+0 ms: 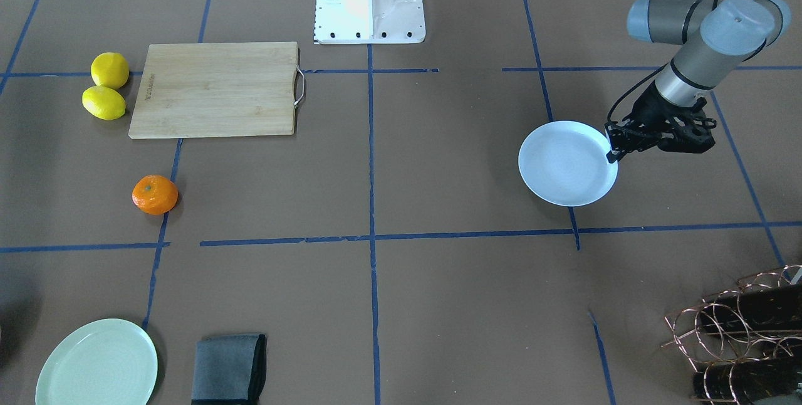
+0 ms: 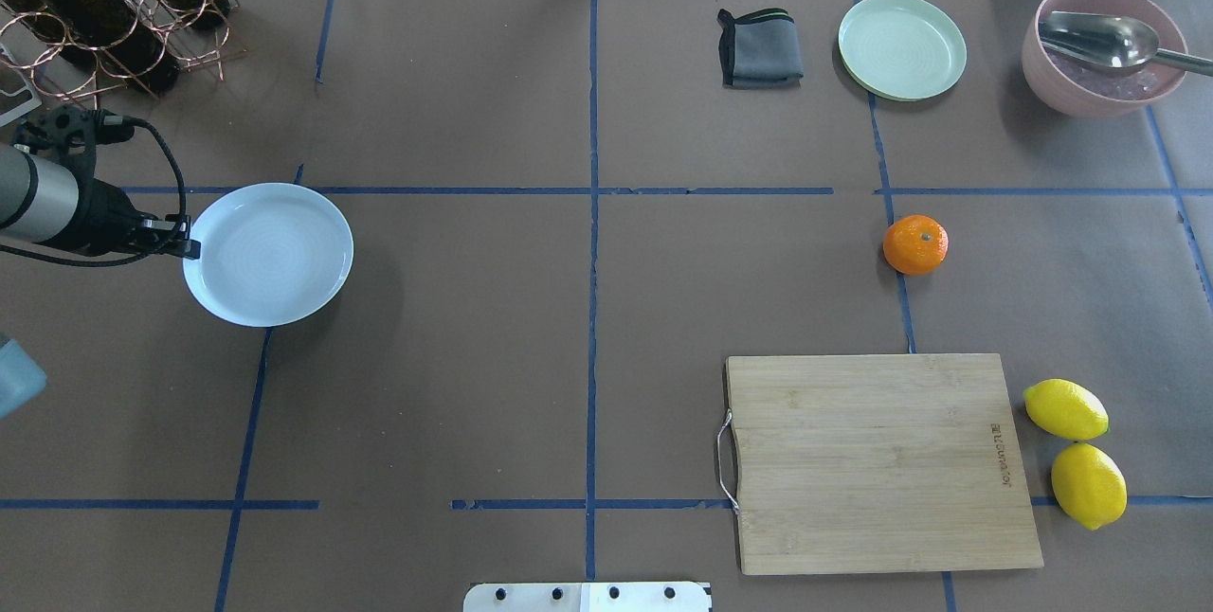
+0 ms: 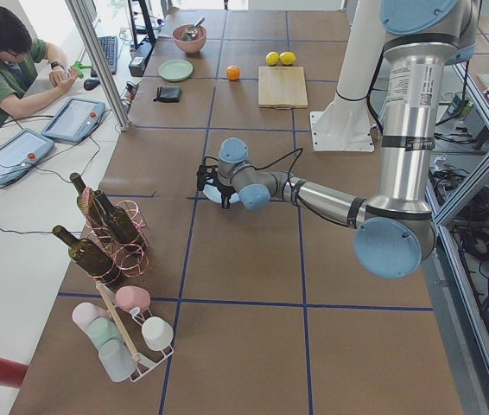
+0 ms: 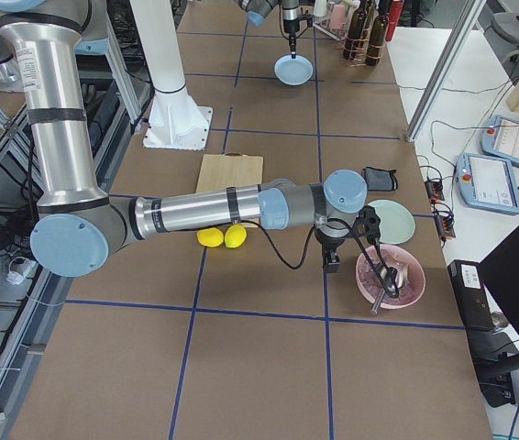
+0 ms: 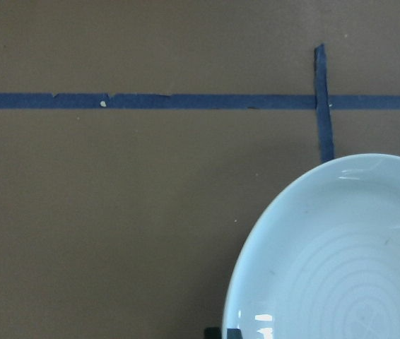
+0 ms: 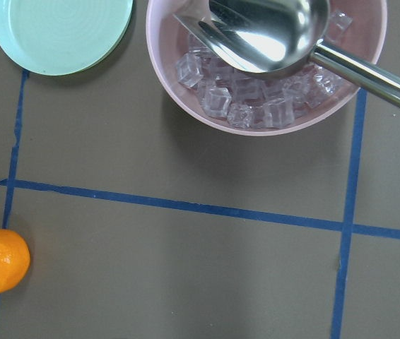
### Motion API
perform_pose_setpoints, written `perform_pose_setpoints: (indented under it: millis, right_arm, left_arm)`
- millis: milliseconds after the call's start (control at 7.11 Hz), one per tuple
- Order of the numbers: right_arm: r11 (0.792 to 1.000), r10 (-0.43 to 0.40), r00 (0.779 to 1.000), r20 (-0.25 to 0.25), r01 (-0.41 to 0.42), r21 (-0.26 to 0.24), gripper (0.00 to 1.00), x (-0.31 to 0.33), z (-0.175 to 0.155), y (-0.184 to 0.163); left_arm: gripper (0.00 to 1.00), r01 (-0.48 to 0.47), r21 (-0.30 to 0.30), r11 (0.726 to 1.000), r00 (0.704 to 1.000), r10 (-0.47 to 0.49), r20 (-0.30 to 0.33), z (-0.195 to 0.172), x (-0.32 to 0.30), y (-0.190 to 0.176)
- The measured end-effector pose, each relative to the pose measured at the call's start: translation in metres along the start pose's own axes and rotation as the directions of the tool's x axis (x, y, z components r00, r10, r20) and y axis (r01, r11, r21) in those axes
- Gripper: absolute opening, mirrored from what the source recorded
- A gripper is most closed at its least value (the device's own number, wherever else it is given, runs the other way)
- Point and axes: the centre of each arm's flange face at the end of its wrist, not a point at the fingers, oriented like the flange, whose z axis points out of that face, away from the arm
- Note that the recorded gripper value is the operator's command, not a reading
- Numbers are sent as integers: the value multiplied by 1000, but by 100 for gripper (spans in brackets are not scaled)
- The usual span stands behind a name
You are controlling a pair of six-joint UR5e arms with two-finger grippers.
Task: Pick orange to plate
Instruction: 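Slide the plate to table center with left gripper while right gripper nears orange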
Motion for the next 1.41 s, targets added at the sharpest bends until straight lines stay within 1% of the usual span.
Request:
perform_pose_setpoints:
  millis: [281, 422, 562, 703, 844, 984, 1266, 1406]
  right_arm:
    - [1000, 17, 1000, 4, -17, -11, 100, -37, 13, -8]
    - [1000, 28, 1000, 0, -28, -5, 100, -57, 24, -10]
    - [999, 43, 999, -11, -42, 11, 100, -81, 42, -12]
    - [998, 57, 998, -22, -57, 31, 100, -110, 66, -11]
    - [996, 74, 997, -29, -72, 52, 100, -140, 92, -7]
    - [994, 91, 996, -26, -89, 69, 100, -168, 114, -2]
    - [989, 118, 993, -10, -117, 86, 100, -220, 144, 5]
    - [989, 117, 993, -11, -115, 92, 100, -241, 155, 9]
  left_arm:
    - [0, 33, -16, 999, 999, -33, -14, -40, 80, -43]
    - [0, 71, -19, 997, 997, -71, -20, -55, 118, -57]
    - [0, 141, -21, 990, 989, -142, -39, -64, 152, -62]
    - [0, 215, -38, 976, 974, -217, -65, -65, 187, -56]
    - [0, 277, -74, 958, 955, -283, -84, -59, 224, -41]
    - [0, 331, -106, 938, 936, -341, -93, -47, 264, -19]
    - [0, 421, -127, 898, 896, -433, -99, -18, 339, 34]
    - [0, 458, -130, 880, 876, -471, -106, -8, 369, 59]
